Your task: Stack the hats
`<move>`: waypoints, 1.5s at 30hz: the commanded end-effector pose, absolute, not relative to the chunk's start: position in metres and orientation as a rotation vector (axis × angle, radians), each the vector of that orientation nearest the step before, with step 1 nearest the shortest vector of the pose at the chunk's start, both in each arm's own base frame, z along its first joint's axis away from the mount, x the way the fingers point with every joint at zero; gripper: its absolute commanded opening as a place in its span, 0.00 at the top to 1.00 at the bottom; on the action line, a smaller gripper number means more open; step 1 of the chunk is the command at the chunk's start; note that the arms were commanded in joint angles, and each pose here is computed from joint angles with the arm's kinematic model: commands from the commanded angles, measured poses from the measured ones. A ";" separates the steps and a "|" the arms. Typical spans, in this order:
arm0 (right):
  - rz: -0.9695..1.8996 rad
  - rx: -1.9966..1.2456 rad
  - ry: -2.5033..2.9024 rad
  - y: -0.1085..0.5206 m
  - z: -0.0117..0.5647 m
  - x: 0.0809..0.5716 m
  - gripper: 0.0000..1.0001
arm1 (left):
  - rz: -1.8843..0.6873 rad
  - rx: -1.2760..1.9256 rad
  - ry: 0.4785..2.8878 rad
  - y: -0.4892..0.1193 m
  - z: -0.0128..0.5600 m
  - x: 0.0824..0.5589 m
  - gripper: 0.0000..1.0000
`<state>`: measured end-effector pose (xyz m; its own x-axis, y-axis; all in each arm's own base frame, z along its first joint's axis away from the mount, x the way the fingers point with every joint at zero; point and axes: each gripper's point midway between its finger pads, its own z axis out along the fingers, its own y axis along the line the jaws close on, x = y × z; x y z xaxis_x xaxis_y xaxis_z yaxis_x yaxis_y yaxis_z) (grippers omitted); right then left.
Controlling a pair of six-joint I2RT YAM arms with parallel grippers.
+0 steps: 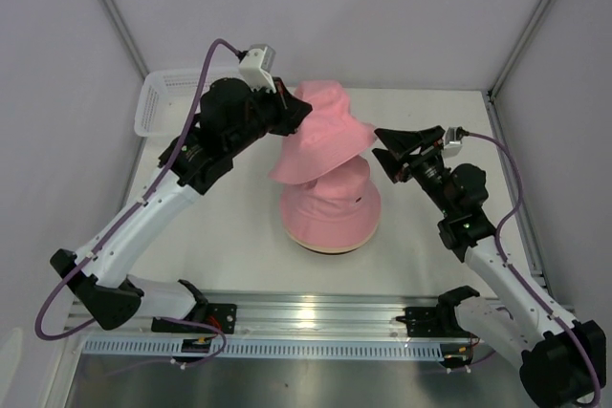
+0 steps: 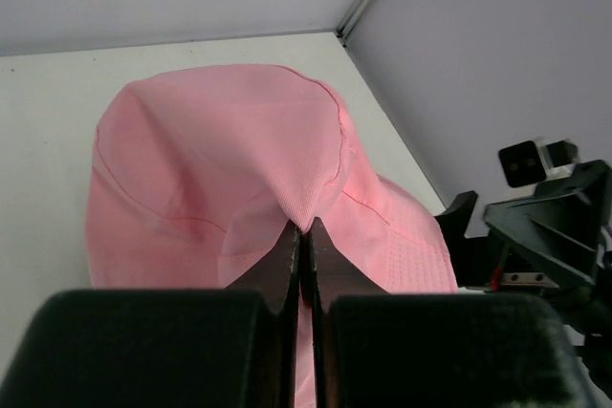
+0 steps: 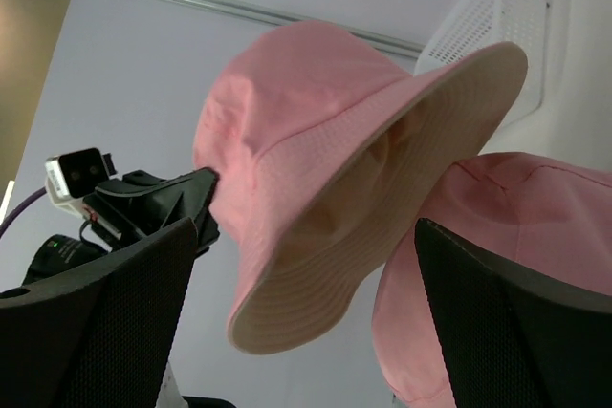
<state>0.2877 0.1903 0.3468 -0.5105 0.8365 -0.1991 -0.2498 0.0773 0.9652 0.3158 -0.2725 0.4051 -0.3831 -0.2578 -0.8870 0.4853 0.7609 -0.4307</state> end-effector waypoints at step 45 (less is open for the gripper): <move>1.152 0.507 1.705 0.170 0.217 0.282 0.90 | -0.769 -0.680 1.771 -0.136 0.290 0.265 0.02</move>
